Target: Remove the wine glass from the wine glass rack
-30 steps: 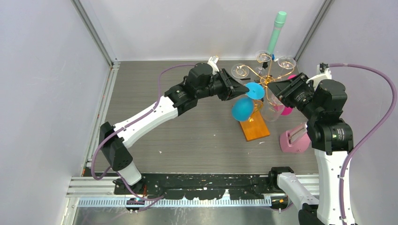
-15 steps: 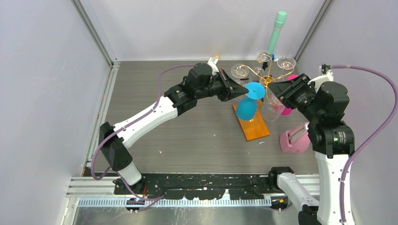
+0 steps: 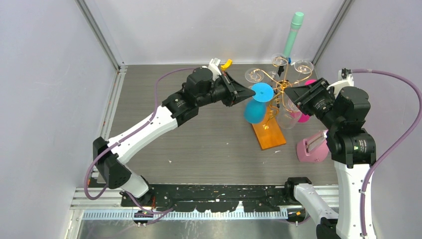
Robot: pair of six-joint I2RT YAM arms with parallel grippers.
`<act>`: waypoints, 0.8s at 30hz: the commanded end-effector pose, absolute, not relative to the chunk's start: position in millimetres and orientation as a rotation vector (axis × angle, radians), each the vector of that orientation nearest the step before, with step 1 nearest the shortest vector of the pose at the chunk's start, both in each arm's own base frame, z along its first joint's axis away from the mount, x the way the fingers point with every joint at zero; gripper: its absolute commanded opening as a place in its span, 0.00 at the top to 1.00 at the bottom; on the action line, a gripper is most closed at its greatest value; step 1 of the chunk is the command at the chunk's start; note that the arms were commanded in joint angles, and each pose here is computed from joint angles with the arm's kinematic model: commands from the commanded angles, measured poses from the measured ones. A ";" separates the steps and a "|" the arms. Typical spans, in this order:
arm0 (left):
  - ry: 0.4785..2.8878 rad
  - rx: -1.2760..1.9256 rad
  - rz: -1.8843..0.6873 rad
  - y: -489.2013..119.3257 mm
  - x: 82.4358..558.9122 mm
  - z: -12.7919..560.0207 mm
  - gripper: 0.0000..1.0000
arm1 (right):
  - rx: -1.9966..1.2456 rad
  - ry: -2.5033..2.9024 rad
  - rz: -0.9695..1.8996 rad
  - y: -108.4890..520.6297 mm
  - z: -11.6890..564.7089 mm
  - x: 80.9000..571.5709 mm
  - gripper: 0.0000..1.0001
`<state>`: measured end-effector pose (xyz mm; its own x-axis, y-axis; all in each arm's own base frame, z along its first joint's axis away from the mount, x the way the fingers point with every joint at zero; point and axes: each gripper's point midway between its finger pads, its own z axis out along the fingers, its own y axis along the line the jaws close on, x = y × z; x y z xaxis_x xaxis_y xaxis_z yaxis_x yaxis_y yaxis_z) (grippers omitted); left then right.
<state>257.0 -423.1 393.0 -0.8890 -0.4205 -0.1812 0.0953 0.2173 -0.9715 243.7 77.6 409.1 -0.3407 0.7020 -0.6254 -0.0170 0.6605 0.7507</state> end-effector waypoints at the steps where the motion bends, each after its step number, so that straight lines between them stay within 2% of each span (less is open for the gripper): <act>1: 1.932 -0.340 -1.700 -398.8 270.9 417.6 1.00 | 0.544 1.702 0.817 73.6 430.8 240.8 0.67; 8: 1.873 -0.341 -1.721 -397.0 288.4 426.3 1.00 | 0.554 1.703 0.816 73.0 429.2 242.3 0.67; 11: 1.847 -0.296 -1.721 -402.8 294.6 434.1 1.00 | 0.549 1.705 0.821 74.0 429.2 242.3 0.63; 18: 1.897 -0.241 -1.737 -422.8 302.0 434.3 1.00 | 0.540 1.696 0.828 74.9 432.1 239.8 0.57; 24: 1.949 -0.174 -1.792 -437.2 292.4 428.9 1.00 | 0.537 1.700 0.830 75.6 430.9 239.1 0.56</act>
